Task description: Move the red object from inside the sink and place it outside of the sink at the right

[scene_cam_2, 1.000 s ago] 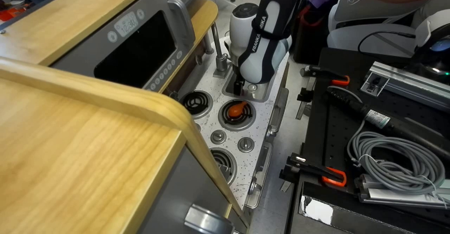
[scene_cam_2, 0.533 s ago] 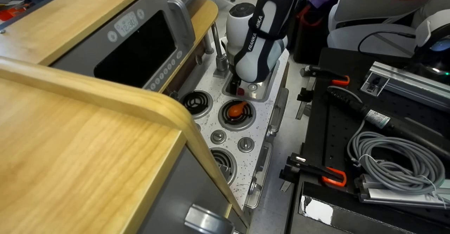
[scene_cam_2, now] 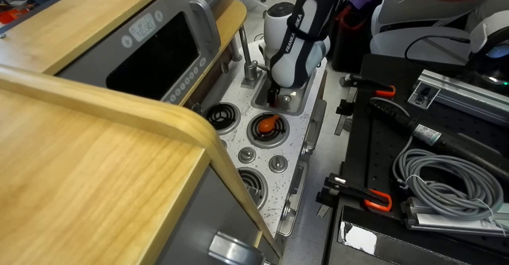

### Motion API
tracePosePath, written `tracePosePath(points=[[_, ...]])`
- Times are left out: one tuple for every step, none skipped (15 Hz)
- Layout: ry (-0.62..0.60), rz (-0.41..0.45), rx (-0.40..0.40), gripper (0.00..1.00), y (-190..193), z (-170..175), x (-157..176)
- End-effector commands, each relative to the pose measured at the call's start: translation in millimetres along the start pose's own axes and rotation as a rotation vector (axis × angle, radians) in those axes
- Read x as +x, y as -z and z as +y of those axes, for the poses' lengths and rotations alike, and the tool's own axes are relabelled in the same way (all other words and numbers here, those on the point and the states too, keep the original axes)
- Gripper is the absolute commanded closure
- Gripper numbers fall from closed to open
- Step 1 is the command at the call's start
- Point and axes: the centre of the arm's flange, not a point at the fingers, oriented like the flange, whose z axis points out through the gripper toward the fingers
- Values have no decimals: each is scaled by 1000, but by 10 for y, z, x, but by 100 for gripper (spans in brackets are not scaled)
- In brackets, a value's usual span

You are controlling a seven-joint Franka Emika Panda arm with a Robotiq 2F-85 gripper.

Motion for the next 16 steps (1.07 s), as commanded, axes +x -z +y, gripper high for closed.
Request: tracePosePath(points=[[13, -22, 12, 0, -233, 53, 39], [16, -27, 14, 0, -276, 40, 30], [21, -32, 14, 0, -324, 22, 25], [24, -36, 14, 0, -368, 9, 24], [26, -34, 13, 0, -398, -1, 37], [29, -31, 13, 0, -413, -18, 58], [34, -27, 12, 0, -411, -24, 83], [37, -27, 14, 0, -396, -25, 106], [39, -28, 15, 0, -384, -25, 120], [41, -27, 17, 0, -370, -27, 130], [44, -25, 18, 0, -362, -28, 134], [45, -22, 20, 16, -350, -29, 137], [48, -21, 19, 28, -337, -27, 141], [49, -22, 28, 34, -311, -21, 150], [54, -22, 30, 43, -275, -19, 158], [59, -19, 33, 50, -240, -12, 161]])
